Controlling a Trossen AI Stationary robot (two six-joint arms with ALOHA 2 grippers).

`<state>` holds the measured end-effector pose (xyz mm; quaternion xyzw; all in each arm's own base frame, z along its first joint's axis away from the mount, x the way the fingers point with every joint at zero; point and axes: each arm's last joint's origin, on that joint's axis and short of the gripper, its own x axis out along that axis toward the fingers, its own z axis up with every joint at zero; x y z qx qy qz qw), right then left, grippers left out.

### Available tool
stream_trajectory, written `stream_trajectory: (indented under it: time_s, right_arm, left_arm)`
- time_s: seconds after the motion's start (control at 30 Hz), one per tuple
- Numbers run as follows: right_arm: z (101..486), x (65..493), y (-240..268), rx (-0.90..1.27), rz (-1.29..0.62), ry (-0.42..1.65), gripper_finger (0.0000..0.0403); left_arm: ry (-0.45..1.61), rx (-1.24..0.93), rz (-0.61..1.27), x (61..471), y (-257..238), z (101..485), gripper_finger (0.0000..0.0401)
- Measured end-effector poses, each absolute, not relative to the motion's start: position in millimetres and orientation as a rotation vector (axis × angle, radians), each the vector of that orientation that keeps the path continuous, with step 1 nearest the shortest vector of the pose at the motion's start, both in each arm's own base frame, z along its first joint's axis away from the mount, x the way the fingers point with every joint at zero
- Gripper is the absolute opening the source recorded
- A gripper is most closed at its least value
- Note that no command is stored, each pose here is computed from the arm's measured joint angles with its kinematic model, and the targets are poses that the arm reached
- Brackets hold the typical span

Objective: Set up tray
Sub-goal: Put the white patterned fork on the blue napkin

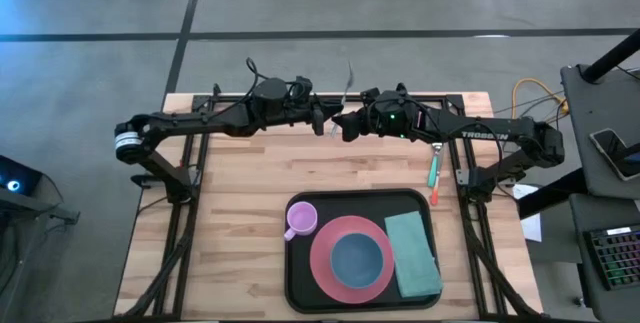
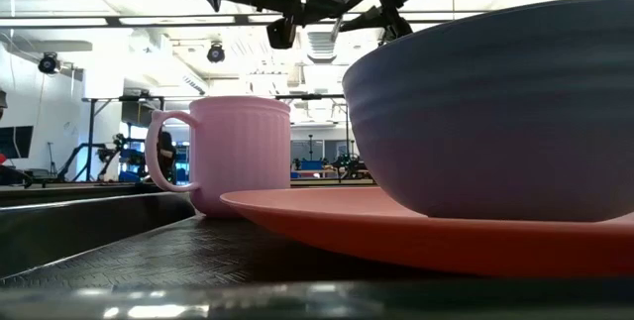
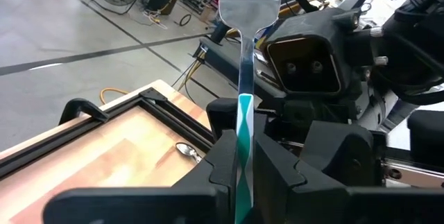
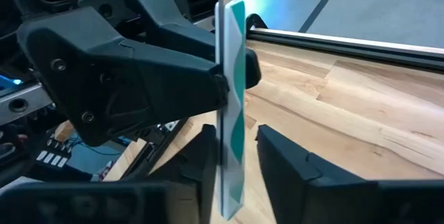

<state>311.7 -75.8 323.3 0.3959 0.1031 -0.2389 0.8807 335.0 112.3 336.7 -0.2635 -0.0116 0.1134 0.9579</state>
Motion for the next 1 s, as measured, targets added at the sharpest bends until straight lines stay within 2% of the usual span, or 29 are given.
stream_trajectory:
  time_s: [0.2, 0.77, 1.0]
  right_arm:
    - [323, 312, -76, 0.797, -0.494, 0.221, 0.0029]
    - [322, 309, -74, 0.791, -0.480, 0.261, 0.0028]
    - [332, 300, -76, 0.794, -0.507, 0.221, 0.0025]
  left_arm:
    - [-0.021, -0.536, 0.234, 335, 112, 336, 0.0017]
    - [0.093, -0.521, 0.248, 323, 108, 337, 0.0017]
    - [0.222, -0.494, 0.309, 309, 110, 332, 0.0017]
